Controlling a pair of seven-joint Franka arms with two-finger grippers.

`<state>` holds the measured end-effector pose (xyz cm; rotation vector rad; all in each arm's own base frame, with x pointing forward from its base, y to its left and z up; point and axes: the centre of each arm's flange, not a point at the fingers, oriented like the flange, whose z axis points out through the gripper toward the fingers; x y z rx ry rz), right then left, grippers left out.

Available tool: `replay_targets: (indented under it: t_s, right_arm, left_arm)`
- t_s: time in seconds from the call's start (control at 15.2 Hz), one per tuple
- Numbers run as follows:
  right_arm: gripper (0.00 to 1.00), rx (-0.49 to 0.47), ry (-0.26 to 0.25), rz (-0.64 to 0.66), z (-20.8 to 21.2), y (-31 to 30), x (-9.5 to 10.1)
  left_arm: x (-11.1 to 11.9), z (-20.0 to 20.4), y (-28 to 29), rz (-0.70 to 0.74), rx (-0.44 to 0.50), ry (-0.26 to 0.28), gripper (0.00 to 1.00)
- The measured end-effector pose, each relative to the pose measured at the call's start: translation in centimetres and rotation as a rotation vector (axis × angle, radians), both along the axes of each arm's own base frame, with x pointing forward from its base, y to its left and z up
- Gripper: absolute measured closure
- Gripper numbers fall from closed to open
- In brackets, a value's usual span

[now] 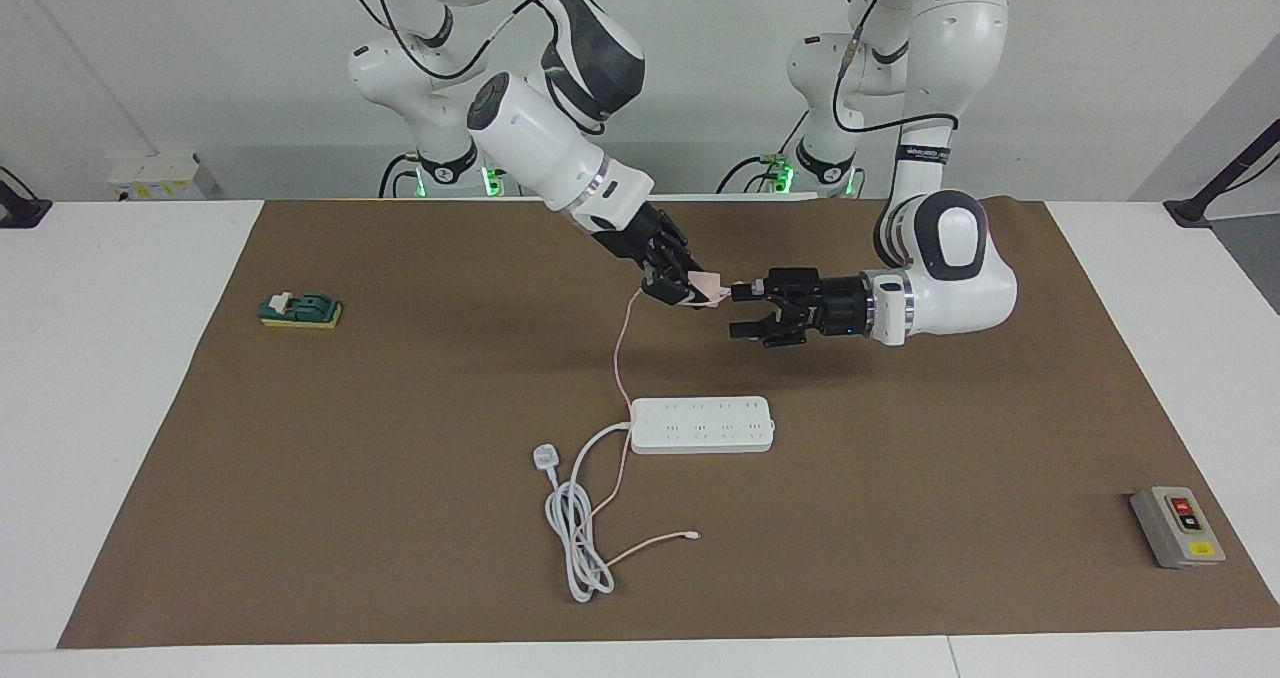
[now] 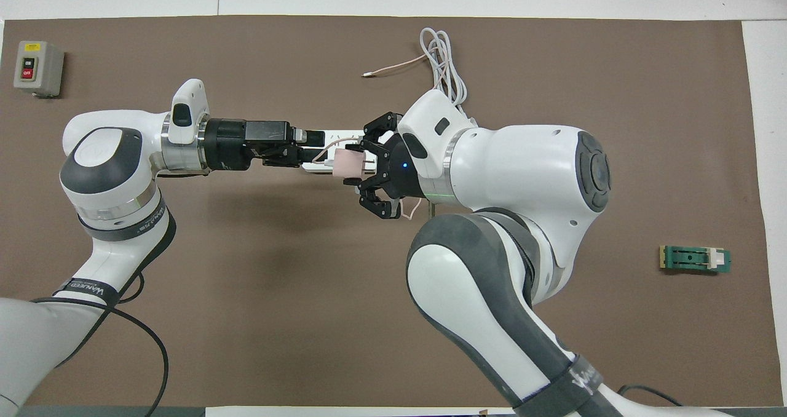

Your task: Plug charger into power strip

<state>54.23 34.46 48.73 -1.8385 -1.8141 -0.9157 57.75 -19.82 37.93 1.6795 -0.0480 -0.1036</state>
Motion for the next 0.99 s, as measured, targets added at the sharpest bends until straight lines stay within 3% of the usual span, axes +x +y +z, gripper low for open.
replay_targets:
  t_s: [0.26, 0.79, 0.99]
  right_arm:
    - [0.51, 0.029, -0.029, 0.047, -0.1, -0.1, 0.0]
    - [0.51, 0.035, 0.021, 0.066, -0.2, -2.2, 0.9]
    - [0.51, 0.042, 0.017, 0.071, 0.6, -3.2, 1.6]
  left_arm:
    - [-0.3, -0.6, 0.1, 0.005, -0.004, 0.011, 0.00]
    - [-1.2, -1.2, -0.1, 0.029, -0.036, 0.032, 0.00]
    - [-2.1, -0.4, 0.0, 0.027, -0.036, 0.027, 0.00]
